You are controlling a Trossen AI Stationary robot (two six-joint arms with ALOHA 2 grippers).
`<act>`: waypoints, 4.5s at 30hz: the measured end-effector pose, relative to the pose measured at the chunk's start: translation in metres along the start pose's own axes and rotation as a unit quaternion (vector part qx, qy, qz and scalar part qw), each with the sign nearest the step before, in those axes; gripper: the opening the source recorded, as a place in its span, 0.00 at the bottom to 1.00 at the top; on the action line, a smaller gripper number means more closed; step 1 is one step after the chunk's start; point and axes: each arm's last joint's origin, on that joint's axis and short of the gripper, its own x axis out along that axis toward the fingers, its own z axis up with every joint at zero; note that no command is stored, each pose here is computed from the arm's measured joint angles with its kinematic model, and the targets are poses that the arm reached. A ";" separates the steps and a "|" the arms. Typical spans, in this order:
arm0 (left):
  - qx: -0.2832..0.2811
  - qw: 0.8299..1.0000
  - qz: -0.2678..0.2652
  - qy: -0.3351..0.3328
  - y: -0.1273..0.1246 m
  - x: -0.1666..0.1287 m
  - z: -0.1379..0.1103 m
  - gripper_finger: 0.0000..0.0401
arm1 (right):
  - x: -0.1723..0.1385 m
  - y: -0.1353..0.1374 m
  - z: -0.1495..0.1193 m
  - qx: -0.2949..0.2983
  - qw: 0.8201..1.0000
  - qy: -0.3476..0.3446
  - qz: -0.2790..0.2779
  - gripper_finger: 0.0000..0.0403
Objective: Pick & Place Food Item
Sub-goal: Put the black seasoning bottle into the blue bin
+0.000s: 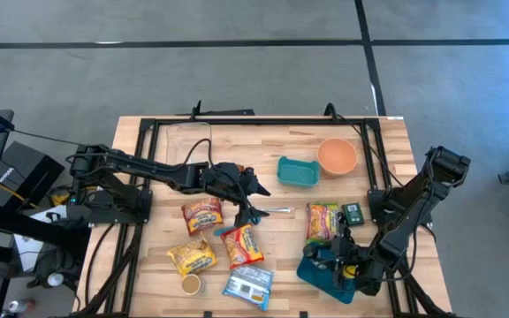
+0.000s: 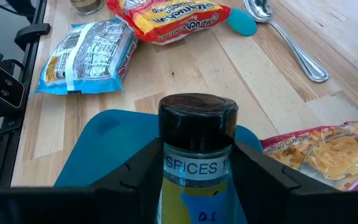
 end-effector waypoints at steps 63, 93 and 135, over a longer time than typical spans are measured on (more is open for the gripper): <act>0.000 1.000 0.000 0.000 0.000 0.000 0.000 0.81 | 0.042 -0.016 0.045 0.064 0.981 0.177 0.040 0.55; 0.000 1.000 0.000 0.000 0.000 0.000 0.000 0.81 | 0.002 0.019 0.065 -0.010 0.997 0.077 -0.006 0.48; 0.000 1.000 0.000 0.000 0.000 0.000 0.000 0.81 | 0.006 0.035 0.009 0.030 0.993 -0.062 -0.092 0.48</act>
